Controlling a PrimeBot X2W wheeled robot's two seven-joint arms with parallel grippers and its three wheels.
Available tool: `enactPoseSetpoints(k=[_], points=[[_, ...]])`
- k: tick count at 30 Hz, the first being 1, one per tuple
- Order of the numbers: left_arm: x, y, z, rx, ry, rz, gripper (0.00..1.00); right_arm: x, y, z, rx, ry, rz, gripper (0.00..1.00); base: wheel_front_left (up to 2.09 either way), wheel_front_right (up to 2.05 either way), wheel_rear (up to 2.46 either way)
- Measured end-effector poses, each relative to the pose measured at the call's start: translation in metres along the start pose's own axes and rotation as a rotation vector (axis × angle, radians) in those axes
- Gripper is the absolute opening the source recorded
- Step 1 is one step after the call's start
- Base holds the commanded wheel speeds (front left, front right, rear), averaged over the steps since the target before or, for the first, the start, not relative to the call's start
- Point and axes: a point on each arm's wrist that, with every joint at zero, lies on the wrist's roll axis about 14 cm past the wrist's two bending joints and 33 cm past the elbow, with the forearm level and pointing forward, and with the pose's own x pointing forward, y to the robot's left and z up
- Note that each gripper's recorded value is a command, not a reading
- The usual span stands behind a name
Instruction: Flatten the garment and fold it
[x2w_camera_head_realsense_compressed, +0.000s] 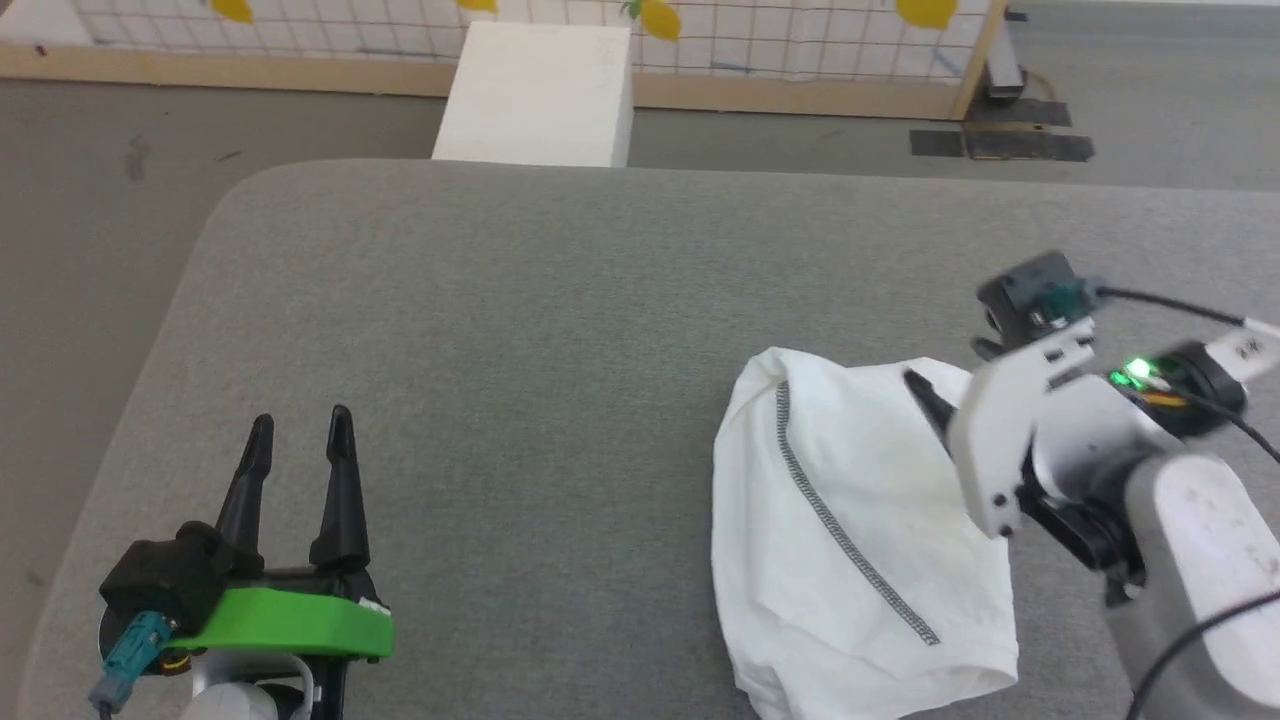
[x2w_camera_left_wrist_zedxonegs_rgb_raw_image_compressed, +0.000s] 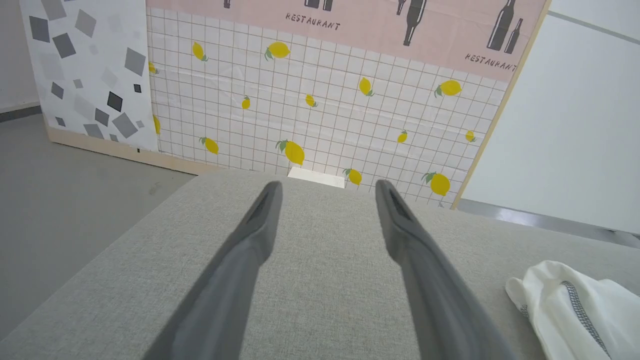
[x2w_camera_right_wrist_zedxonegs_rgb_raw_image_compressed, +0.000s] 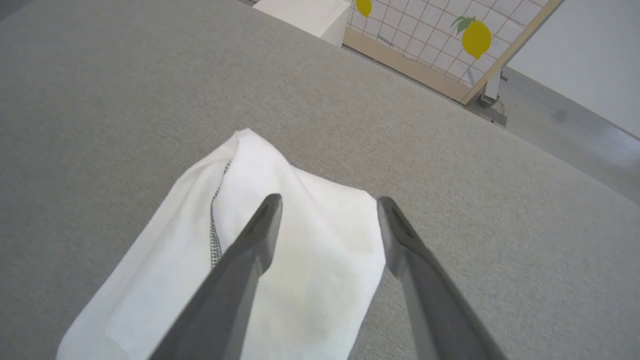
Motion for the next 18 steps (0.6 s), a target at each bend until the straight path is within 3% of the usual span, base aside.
enactPoseSetpoints(k=[5, 8, 18], points=[[0.006, -0.016, -0.007, -0.008, 0.014, -0.049, 1.0, -0.017, -0.031, -0.063, 0.081, 0.138, -0.142, 1.0, 0.0, 0.0, 0.0], [0.007, -0.015, -0.017, -0.006, 0.044, -0.046, 1.0, -0.015, -0.015, -0.116, 0.127, 0.294, -0.128, 1.0, 0.0, 0.0, 0.0], [0.003, -0.005, -0.03, 0.011, 0.09, -0.026, 1.0, -0.001, 0.004, -0.16, 0.14, 0.428, -0.074, 1.0, 0.0, 0.0, 0.0]])
